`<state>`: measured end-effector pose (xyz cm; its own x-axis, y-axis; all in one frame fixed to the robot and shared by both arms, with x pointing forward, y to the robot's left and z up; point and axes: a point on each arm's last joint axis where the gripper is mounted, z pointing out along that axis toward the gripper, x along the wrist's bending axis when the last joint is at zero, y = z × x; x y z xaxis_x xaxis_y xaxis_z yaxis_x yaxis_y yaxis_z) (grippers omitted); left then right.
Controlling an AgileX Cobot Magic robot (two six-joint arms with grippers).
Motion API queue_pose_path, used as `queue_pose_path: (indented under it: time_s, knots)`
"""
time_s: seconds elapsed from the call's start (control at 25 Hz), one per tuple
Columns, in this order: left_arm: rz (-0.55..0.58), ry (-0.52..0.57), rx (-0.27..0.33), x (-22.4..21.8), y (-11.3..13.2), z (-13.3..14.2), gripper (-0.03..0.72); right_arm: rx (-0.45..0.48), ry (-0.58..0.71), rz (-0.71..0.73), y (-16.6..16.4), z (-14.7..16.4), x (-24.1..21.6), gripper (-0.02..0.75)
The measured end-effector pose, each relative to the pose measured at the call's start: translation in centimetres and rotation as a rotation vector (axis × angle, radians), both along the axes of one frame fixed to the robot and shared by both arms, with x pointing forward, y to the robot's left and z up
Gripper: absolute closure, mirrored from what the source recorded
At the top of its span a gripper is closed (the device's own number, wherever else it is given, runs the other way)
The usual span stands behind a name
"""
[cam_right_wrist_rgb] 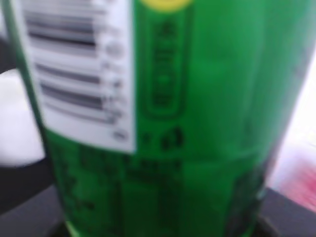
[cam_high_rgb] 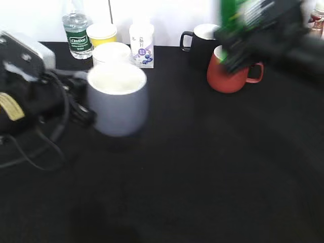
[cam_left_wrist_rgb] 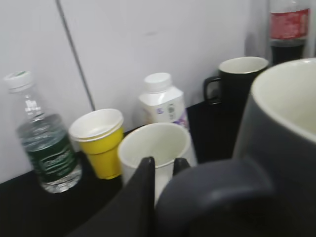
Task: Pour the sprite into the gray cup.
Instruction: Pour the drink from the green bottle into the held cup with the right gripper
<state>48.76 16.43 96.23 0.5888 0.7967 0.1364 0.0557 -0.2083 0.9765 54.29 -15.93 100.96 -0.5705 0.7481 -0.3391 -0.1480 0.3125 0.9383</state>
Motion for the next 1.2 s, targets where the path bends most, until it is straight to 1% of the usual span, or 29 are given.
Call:
queue_pose_path:
  time_s: [0.04,0.08,0.12,0.16,0.24,0.28,0.36,0.4,0.44,0.48,0.52,0.56,0.64,0.72,0.88,1.0,1.2]
  knots:
    - [-0.020,-0.014,-0.019,-0.1,-0.5,-0.2,0.610,-0.076,-0.043,0.046,1.2,-0.4,-0.5,0.315]
    - [-0.027,-0.019,-0.021,-0.2,-0.6,-0.1,0.610,-0.155,-0.086,0.076,1.9,-0.9,-0.6,0.315]
    - [-0.031,-0.019,-0.021,-0.2,-0.7,-0.1,0.610,-0.273,-0.129,0.105,2.4,-2.4,-0.3,0.315]
    - [-0.031,-0.019,-0.021,-0.2,-0.7,-0.1,0.610,-0.316,-0.150,0.111,2.5,-2.8,-0.1,0.315]
    - [-0.035,-0.019,-0.020,-0.2,-0.8,-0.1,0.610,-0.507,-0.252,0.107,2.8,-4.3,1.1,0.316]
    - [-0.034,-0.019,-0.021,-0.2,-0.8,-0.1,0.610,-0.530,-0.269,0.100,2.8,-4.5,1.3,0.316]
    - [-0.025,-0.015,-0.024,-0.2,-0.7,-0.1,0.610,-0.656,-0.360,0.099,2.7,-4.9,1.6,0.316]
    - [-0.021,-0.011,-0.022,-0.2,-0.7,-0.2,0.610,-0.692,-0.400,0.093,2.7,-4.7,1.6,0.316]
    - [-0.018,-0.010,-0.017,-0.2,-0.6,-0.2,0.610,-0.700,-0.431,0.074,2.6,-4.5,1.7,0.316]
    - [-0.016,0.003,-0.001,-0.2,-0.6,-0.4,0.610,-0.709,-0.457,0.052,2.5,-4.3,1.8,0.316]
    - [-0.013,0.032,0.025,-0.2,-0.5,-0.7,0.610,-0.741,-0.498,0.033,2.4,-4.1,1.9,0.318]
    - [-0.013,0.035,0.030,-0.2,-0.5,-0.8,0.610,-0.749,-0.507,0.027,2.4,-4.0,2.0,0.318]
    - [-0.020,0.017,0.062,-0.2,-0.5,-0.9,0.610,-0.828,-0.565,0.010,2.2,-3.9,2.1,0.318]
    - [-0.021,0.018,0.069,-0.2,-0.5,-1.0,0.610,-0.878,-0.599,0.011,2.2,-3.9,2.1,0.318]
    - [-0.021,0.019,0.069,-0.2,-0.5,-1.0,0.610,-0.915,-0.692,-0.012,2.3,-3.3,2.1,0.318]
    - [-0.021,0.019,0.069,-0.2,-0.5,-1.0,0.610,-0.966,-0.744,-0.024,2.2,-3.1,2.1,0.318]
    - [-0.022,0.013,0.065,-0.2,-0.6,-0.9,0.610,-0.956,-0.789,-0.054,2.2,-2.7,2.1,0.318]
